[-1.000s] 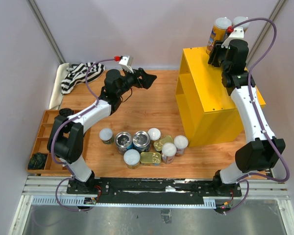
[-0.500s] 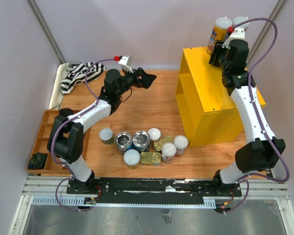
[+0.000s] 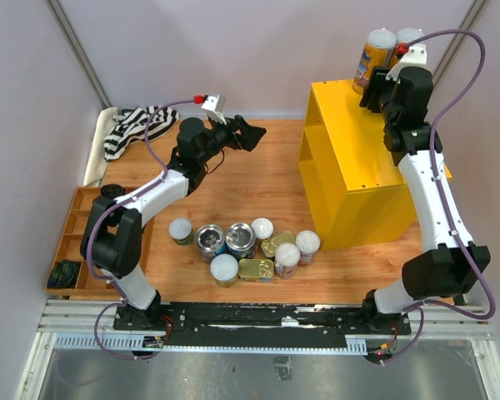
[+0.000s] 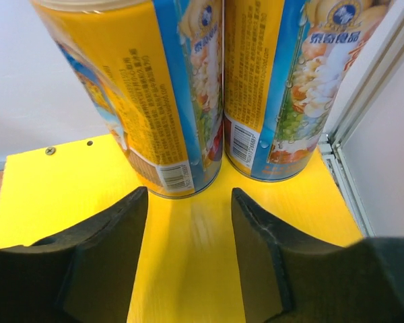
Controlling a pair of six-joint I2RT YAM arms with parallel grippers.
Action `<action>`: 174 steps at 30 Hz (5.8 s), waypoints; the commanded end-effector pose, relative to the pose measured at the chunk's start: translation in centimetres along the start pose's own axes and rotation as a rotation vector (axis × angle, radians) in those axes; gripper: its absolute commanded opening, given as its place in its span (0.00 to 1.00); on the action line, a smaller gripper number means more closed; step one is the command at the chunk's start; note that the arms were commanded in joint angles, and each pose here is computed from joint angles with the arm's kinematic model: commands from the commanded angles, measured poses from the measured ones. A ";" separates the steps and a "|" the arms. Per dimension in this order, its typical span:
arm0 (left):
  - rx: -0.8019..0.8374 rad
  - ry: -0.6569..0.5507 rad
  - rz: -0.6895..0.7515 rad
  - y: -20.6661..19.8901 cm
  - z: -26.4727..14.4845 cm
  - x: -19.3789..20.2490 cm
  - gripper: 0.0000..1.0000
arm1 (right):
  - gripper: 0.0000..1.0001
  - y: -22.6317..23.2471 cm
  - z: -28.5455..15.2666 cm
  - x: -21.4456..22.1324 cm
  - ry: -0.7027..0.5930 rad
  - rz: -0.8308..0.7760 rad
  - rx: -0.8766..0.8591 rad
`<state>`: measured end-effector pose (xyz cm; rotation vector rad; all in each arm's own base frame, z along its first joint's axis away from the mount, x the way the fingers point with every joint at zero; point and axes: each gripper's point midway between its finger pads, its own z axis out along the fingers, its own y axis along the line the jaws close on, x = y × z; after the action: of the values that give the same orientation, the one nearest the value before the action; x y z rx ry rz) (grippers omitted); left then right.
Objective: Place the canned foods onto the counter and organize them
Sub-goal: Place the canned food on the counter, then pick up the canned food from the center of the board, then place the canned food on the counter.
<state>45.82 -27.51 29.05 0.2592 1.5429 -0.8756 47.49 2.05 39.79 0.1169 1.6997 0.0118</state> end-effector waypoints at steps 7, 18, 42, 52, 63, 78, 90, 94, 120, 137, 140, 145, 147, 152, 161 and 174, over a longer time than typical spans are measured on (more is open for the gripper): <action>0.017 -0.074 0.042 -1.0 -1.6 -4.2 0.96 | 0.96 2.7 -6.8 -3.9 -0.105 0.088 -0.202; 0.311 0.018 0.181 -10.1 -7.1 -2.2 1.00 | 0.98 9.0 -15.5 -0.7 -0.110 0.164 -0.467; 0.285 0.303 0.223 -19.4 -12.2 16.1 1.00 | 0.98 3.3 -23.5 4.4 -0.096 0.091 -0.237; 0.291 0.393 0.256 -20.8 -9.3 19.7 1.00 | 0.98 -1.6 -25.0 2.0 -0.181 0.065 -0.033; 0.318 0.487 0.288 -22.0 -9.4 22.8 1.00 | 0.98 -0.8 -24.0 2.5 -0.157 0.045 -0.044; 0.212 0.593 0.370 -20.3 -9.7 27.0 1.00 | 0.98 -0.7 -24.4 2.5 -0.168 0.052 -0.063; 0.166 0.645 0.476 -18.9 -9.0 28.7 0.78 | 0.98 -0.8 -24.4 2.5 -0.170 0.051 -0.060; 0.156 0.652 0.500 -18.4 -8.9 28.8 0.58 | 0.98 -1.0 -24.6 2.4 -0.177 0.053 -0.055; 0.109 0.584 0.480 -13.4 -3.9 17.0 0.07 | 0.98 1.9 -23.3 2.9 -0.137 0.009 -0.172; 0.000 0.443 0.436 -14.8 -0.6 4.4 0.01 | 0.98 5.1 -23.6 3.2 -0.126 -0.030 -0.348; -0.008 0.416 0.454 -15.4 -0.3 1.6 0.00 | 0.98 6.2 -24.3 3.0 -0.140 -0.039 -0.423; -0.018 0.373 0.471 -16.4 -0.1 -2.4 0.01 | 0.99 10.2 -25.5 3.4 -0.141 -0.073 -0.658; -0.008 0.364 0.465 -17.1 0.0 -3.7 0.00 | 0.99 11.2 -25.2 3.8 -0.113 -0.087 -0.702; 0.004 0.330 0.442 -18.6 -0.2 -6.8 0.01 | 0.99 13.4 -24.6 3.9 -0.115 -0.080 -0.789; 0.034 0.227 0.407 -20.1 -1.7 -11.5 0.01 | 0.98 16.4 -21.7 3.8 -0.096 -0.088 -0.807; 0.091 0.143 0.371 -21.4 -3.3 -14.5 0.00 | 0.99 18.2 -18.5 3.1 -0.191 -0.097 -0.678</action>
<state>33.82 -36.89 41.99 0.7616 1.7446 -0.5551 28.95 22.04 37.80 -0.5377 1.5354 0.5440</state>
